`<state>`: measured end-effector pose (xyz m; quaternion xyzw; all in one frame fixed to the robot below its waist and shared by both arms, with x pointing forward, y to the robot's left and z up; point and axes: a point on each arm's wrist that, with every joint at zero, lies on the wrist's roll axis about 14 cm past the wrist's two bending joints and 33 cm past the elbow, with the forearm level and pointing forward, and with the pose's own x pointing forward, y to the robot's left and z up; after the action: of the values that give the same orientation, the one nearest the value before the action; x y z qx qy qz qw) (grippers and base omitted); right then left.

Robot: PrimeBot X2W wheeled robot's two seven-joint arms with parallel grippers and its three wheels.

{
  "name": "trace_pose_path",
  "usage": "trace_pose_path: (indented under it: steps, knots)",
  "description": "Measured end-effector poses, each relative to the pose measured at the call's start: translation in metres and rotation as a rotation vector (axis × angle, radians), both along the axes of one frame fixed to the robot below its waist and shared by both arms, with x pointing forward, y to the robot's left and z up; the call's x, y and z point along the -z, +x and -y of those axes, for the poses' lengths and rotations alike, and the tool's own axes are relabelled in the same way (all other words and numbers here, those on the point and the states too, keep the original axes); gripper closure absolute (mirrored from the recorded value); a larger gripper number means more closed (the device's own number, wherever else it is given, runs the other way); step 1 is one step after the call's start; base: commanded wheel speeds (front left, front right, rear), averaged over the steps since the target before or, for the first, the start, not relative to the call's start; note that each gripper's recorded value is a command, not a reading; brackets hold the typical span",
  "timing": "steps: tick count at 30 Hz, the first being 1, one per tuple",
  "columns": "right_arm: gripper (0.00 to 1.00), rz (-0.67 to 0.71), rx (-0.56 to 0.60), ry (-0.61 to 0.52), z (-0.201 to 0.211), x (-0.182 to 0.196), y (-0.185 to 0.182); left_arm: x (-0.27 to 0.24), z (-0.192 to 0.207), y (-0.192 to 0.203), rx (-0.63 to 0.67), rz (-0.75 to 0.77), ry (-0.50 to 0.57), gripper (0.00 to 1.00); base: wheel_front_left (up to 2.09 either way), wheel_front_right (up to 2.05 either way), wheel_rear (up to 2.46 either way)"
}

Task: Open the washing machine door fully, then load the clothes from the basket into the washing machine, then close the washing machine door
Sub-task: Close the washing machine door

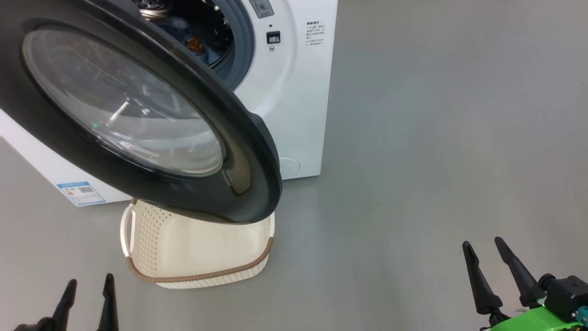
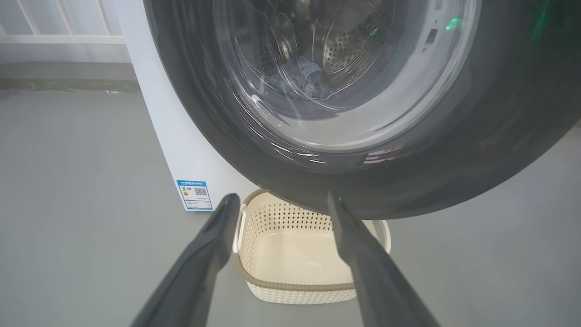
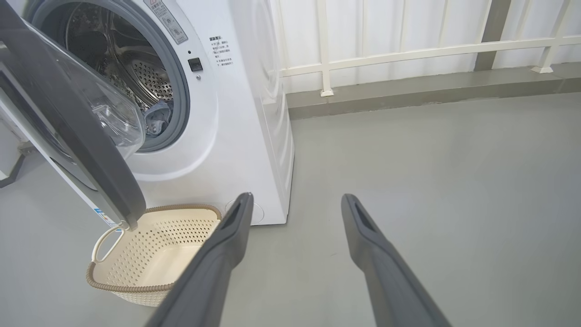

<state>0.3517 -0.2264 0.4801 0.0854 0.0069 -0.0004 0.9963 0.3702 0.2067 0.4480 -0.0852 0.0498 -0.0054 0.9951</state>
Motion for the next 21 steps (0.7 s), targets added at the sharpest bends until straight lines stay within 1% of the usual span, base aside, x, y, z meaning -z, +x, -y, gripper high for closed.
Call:
trace_pose_path:
  steps: [1,2,3,4,8,13,14,15,18,21]
  knots:
    - [0.01,0.002,-0.001,0.003,-0.001,0.000,0.001,0.000,0.000,0.000,-0.002,0.001,-0.001,0.00,0.00,0.00,0.00]
    - [0.36,0.004,-0.002,0.009,-0.002,-0.001,0.001,-0.001,-0.001,-0.001,-0.007,0.003,-0.004,0.00,0.00,0.00,0.00]
    - [0.67,0.009,-0.003,0.016,-0.004,-0.002,0.003,-0.002,-0.001,-0.001,-0.013,0.006,-0.008,0.00,0.00,0.00,0.00]
    - [1.00,0.015,-0.006,0.023,-0.006,-0.003,0.004,-0.002,-0.002,-0.001,-0.018,0.008,-0.012,0.00,0.00,0.00,0.00]
    - [1.00,0.064,-0.038,0.035,-0.017,-0.018,0.017,-0.005,-0.003,-0.003,-0.033,0.016,-0.021,0.00,0.00,0.00,0.00]
    - [1.00,0.180,-0.119,0.045,-0.043,-0.056,0.044,-0.010,-0.009,-0.008,-0.056,0.033,-0.026,0.00,0.00,0.00,0.00]
    - [1.00,0.247,-0.167,0.049,-0.058,-0.079,0.056,-0.013,-0.011,-0.011,-0.065,0.041,-0.028,0.00,0.00,0.00,0.00]
    - [1.00,0.247,-0.167,0.049,-0.058,-0.079,0.056,-0.013,-0.011,-0.011,-0.065,0.041,-0.028,0.00,0.00,0.00,0.00]
    - [1.00,0.364,-0.244,0.051,-0.084,-0.120,0.070,-0.017,-0.015,-0.014,-0.081,0.055,-0.030,0.00,0.00,0.00,0.00]
    - [1.00,0.489,-0.314,0.088,-0.106,-0.165,0.077,-0.024,-0.017,-0.018,-0.094,0.077,-0.032,0.00,0.00,0.00,0.00]
